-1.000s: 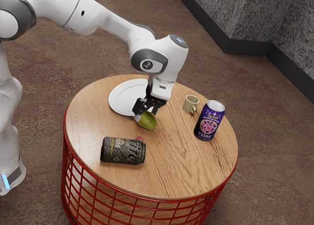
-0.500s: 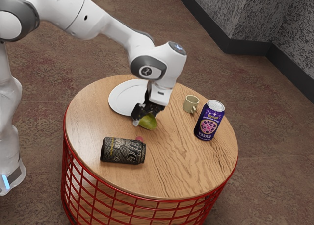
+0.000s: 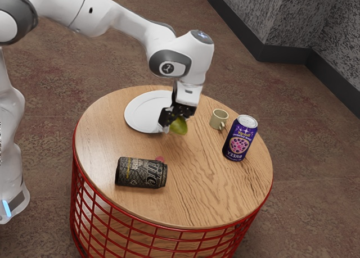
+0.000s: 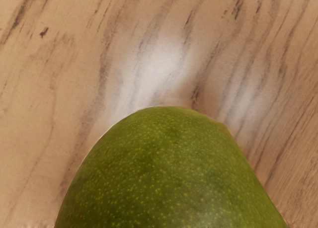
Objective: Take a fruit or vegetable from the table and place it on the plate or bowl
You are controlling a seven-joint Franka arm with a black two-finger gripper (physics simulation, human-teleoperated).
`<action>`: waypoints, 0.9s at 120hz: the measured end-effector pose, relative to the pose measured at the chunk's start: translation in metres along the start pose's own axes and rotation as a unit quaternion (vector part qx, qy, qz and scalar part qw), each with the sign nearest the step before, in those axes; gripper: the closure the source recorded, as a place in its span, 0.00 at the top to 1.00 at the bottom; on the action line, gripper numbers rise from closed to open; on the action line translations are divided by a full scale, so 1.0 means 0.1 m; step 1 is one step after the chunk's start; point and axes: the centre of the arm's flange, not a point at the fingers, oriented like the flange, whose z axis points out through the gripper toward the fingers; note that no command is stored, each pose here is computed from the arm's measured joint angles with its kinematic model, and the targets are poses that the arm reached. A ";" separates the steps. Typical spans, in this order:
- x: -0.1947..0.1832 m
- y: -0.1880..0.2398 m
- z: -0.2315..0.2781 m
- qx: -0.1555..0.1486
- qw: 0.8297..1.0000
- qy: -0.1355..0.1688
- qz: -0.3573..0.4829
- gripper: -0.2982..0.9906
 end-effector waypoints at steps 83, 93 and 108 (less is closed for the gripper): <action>-1.07 0.03 -0.16 -0.035 0.996 -0.032 -0.077 0.45; -1.12 -0.02 -0.14 -0.031 0.996 -0.037 -0.081 0.46; -1.10 -0.12 -0.12 -0.025 0.996 -0.040 -0.079 0.46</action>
